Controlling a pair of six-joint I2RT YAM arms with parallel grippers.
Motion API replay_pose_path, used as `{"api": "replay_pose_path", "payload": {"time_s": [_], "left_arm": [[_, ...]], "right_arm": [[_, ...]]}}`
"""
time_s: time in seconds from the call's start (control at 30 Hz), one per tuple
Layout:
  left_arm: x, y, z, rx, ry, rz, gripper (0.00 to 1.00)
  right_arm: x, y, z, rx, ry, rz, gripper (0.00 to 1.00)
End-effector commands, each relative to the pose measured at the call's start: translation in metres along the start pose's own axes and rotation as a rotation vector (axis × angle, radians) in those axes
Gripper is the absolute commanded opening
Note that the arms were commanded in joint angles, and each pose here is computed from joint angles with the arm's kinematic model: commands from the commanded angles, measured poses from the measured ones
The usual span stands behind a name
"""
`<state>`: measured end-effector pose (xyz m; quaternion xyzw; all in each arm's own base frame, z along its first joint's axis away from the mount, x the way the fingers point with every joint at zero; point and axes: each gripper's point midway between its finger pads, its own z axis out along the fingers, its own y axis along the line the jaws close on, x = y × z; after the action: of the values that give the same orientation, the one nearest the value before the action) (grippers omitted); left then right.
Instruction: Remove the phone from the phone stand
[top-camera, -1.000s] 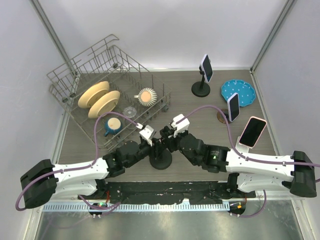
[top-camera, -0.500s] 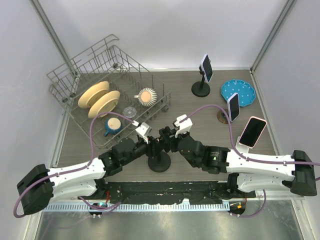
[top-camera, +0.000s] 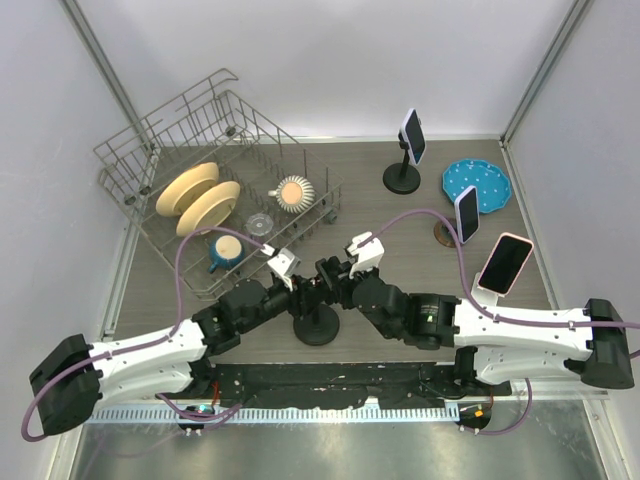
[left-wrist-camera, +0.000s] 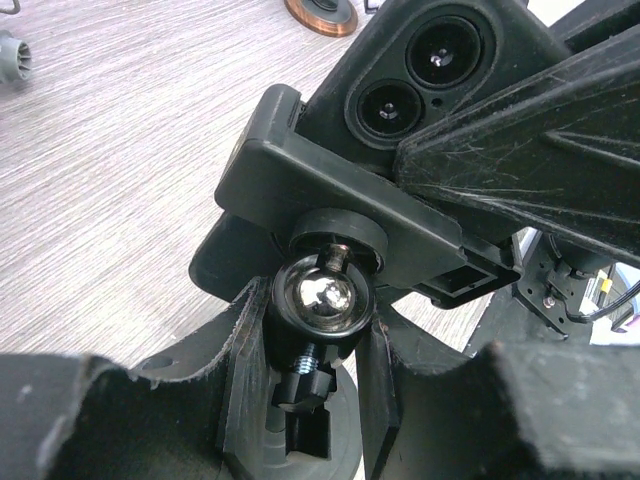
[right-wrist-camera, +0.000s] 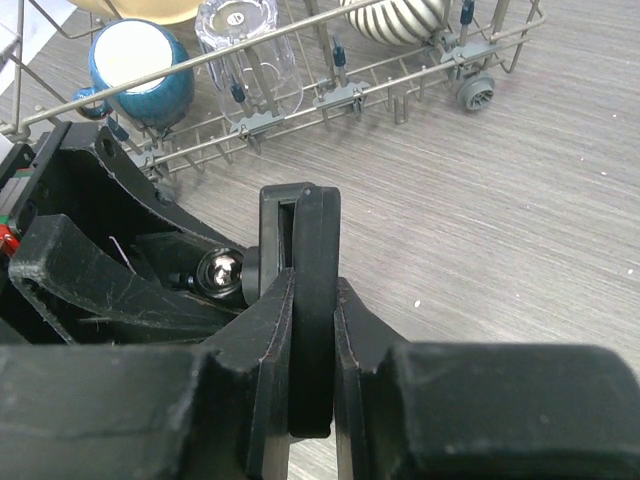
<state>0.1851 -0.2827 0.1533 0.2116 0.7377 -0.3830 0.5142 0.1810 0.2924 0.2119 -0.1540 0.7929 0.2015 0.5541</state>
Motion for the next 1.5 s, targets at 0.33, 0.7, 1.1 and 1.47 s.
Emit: {"api": "replay_pose_path", "payload": {"time_s": [0.33,0.7,1.1,1.47], "left_arm": [[-0.017,0.089,-0.019,-0.427,-0.139,-0.006,0.0],[-0.012,0.063,-0.007,-0.349,-0.119,0.043,0.0],[-0.009,0.048,-0.003,-0.31,-0.117,0.057,0.0],[-0.009,0.044,0.0,-0.288,-0.119,0.082,0.0]], "right_arm": [[0.002,-0.078,-0.022,0.348,0.021,-0.078,0.01],[-0.024,-0.094,-0.014,0.483,-0.077,0.022,0.01],[-0.04,-0.124,-0.015,0.625,-0.125,0.042,0.01],[-0.053,-0.12,-0.011,0.606,-0.152,0.026,0.01]]}}
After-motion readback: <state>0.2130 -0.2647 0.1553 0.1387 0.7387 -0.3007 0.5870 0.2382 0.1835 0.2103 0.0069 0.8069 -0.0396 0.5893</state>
